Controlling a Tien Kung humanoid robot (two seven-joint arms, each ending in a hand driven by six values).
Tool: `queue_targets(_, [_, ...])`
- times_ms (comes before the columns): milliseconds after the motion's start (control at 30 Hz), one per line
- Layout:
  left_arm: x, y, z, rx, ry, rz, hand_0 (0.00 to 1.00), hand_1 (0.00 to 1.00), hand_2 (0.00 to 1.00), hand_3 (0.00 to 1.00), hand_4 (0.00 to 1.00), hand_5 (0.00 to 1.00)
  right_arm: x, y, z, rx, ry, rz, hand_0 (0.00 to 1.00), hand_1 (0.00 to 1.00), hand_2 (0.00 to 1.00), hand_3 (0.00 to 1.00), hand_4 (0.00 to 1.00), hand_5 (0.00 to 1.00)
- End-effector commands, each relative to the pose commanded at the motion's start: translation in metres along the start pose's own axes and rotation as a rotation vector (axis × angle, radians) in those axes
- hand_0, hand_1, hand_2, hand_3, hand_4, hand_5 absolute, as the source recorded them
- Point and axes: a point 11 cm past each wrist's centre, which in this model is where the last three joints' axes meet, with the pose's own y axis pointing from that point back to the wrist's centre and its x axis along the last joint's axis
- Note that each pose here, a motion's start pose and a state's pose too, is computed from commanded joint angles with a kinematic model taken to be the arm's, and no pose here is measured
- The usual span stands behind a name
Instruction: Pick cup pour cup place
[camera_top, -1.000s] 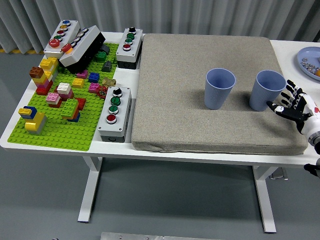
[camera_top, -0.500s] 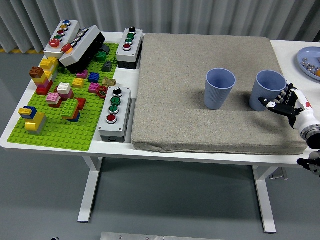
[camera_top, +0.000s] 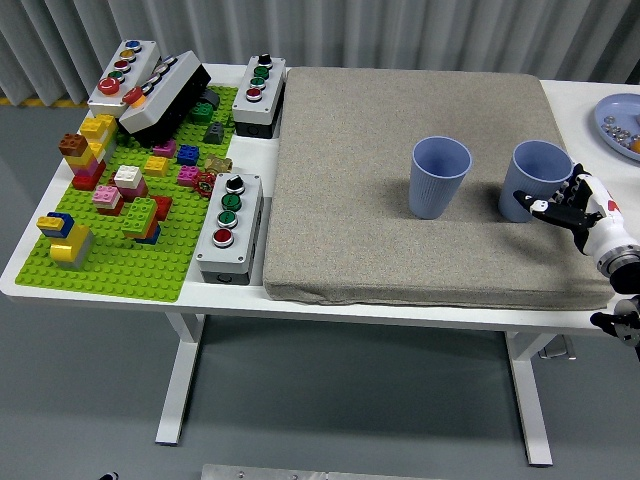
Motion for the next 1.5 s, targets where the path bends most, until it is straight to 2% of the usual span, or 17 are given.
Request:
queue_targets(67, [0.0,0.0,0.0,0.0,-0.001,0.0,0.817,0.775,0.842,0.756,0.545,0.998,-0.001,0.0,0.0,0.001,-0.006,0.0,0.967,0.954,0.998,0.998,0.851,0.205])
queue_targets(100, [0.0,0.0,0.0,0.0,-0.001,0.0,0.817,0.774,0.842,0.756,0.545,0.998,-0.001,-0.001,0.0,0.002,-0.009,-0.001,0.944,0.902,0.998,0.998,0.849,0.199])
queue_targets(267, [0.0,0.0,0.0,0.001,-0.002,0.001,0.817,0.774,0.842,0.756,0.545,0.998,-0.006,-0.001,0.002,-0.002,-0.025,-0.016,0.944,0.902,0.998,0.998,0.849,0.199])
queue_targets(300, [0.0,0.0,0.0,0.0,-0.002,0.001,0.817,0.775,0.842,0.756,0.546,0.998,-0.007,-0.001,0.003,-0.005,-0.026,-0.022,0.847,0.755,0.736,0.847,0.827,0.175])
queue_targets(467, [0.001,0.0,0.001,0.0,-0.004,0.001,0.817,0.775,0.842,0.756,0.546,0.998,-0.009,-0.001,0.004,-0.01,-0.033,-0.023,0.847,0.755,0.736,0.847,0.827,0.175])
queue_targets(500, [0.001,0.0,0.001,-0.001,-0.004,0.001,0.817,0.774,0.842,0.756,0.545,0.998,-0.008,-0.001,0.004,-0.009,-0.038,-0.019,0.731,0.632,0.557,0.69,0.742,0.071])
queue_targets(667, [0.001,0.0,0.0,0.001,-0.003,0.001,0.817,0.774,0.842,0.756,0.545,0.998,-0.005,-0.001,0.002,-0.001,-0.047,0.009,0.731,0.632,0.557,0.69,0.742,0.071])
queue_targets(700, [0.001,0.0,0.0,0.001,-0.003,0.001,0.817,0.774,0.842,0.756,0.546,0.998,-0.004,-0.001,0.002,-0.001,-0.048,0.011,0.688,0.586,0.513,0.633,0.686,0.005])
queue_targets(1167, [0.001,0.0,-0.001,0.003,-0.005,0.0,0.817,0.774,0.841,0.755,0.546,0.998,-0.007,0.0,-0.002,0.012,-0.038,0.017,0.658,0.566,0.494,0.618,0.683,0.005])
queue_targets(1300, [0.001,0.0,-0.002,0.005,-0.004,0.001,0.816,0.774,0.842,0.755,0.546,0.998,-0.015,0.0,-0.01,0.026,0.015,-0.001,0.66,0.571,0.498,0.622,0.683,0.008])
queue_targets(1500, [0.002,0.0,-0.003,0.006,-0.001,0.002,0.816,0.774,0.842,0.755,0.546,0.998,-0.027,-0.001,-0.032,0.074,0.18,-0.005,0.66,0.571,0.498,0.622,0.683,0.008])
